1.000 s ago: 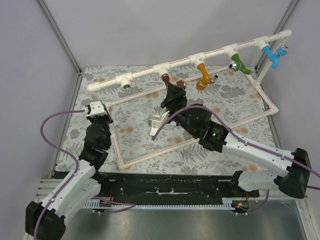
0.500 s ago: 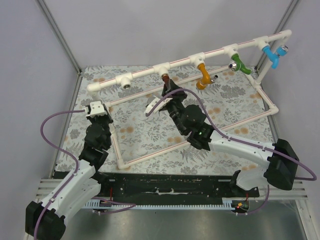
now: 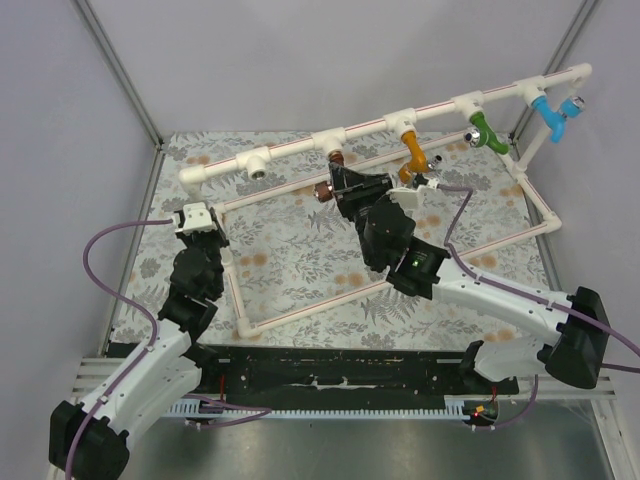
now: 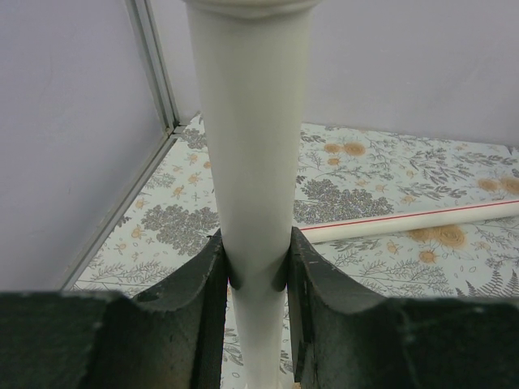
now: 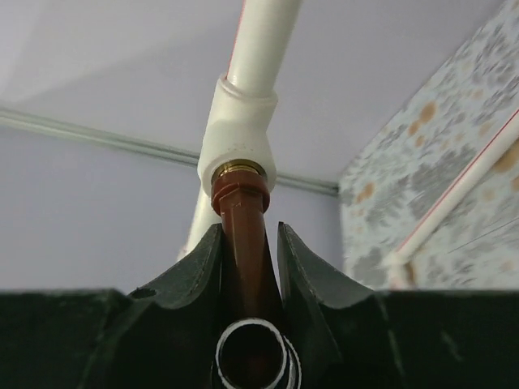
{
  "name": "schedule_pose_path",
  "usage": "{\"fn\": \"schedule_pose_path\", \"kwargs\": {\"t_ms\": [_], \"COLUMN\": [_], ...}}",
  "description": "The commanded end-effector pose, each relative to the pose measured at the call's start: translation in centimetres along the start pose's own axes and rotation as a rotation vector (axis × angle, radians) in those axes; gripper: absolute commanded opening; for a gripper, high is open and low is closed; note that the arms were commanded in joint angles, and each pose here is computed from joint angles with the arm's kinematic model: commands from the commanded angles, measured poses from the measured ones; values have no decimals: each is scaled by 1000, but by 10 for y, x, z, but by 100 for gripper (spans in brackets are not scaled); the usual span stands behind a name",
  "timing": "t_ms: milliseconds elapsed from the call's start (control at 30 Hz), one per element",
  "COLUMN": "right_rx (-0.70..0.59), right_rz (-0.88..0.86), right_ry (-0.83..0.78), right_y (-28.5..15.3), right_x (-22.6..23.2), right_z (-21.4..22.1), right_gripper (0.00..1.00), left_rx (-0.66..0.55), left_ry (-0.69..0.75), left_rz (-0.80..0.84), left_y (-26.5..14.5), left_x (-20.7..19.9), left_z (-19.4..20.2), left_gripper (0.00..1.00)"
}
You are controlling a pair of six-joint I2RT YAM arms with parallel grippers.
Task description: Install the water faucets
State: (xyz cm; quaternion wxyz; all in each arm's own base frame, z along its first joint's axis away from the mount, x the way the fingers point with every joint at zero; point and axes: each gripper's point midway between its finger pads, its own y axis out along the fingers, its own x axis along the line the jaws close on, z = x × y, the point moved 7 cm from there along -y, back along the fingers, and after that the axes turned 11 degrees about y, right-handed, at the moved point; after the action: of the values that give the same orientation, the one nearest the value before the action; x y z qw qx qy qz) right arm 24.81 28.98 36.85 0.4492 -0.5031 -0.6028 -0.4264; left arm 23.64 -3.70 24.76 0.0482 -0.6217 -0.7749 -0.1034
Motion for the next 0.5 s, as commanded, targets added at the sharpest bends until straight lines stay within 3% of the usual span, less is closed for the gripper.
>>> {"fn": "schedule_pose_path", "kwargs": {"t_ms": [0,67,167,267,333,467], "right_rx": [-80,-68,-45,-19,-2,38], "right_rz": [218,200,153,56,23,-60], "right_ry": [496,511,438,318,238,136], "right_y": [5,5,1,-7,-13,-30], "right_x": [-39,-39,-32,-22,-18,-19], "right_z": [3,4,-2,-11,-18,-31], "right_gripper": [0,8,35,55,64,74], "left_rx": [-15,-18,-20,-20,-17,-18], "left_ry": [16,15,18,20,20,22], "left_rz": [57,54,50,50,51,49], "left_y": [-1,-2,-2,-2,-2,-2], "left_x": [-7,-6,-5,-5,-6,-5], "left_z": [-1,-2,-2,-2,-1,-2], "left_gripper": [2,2,2,2,2,2]}}
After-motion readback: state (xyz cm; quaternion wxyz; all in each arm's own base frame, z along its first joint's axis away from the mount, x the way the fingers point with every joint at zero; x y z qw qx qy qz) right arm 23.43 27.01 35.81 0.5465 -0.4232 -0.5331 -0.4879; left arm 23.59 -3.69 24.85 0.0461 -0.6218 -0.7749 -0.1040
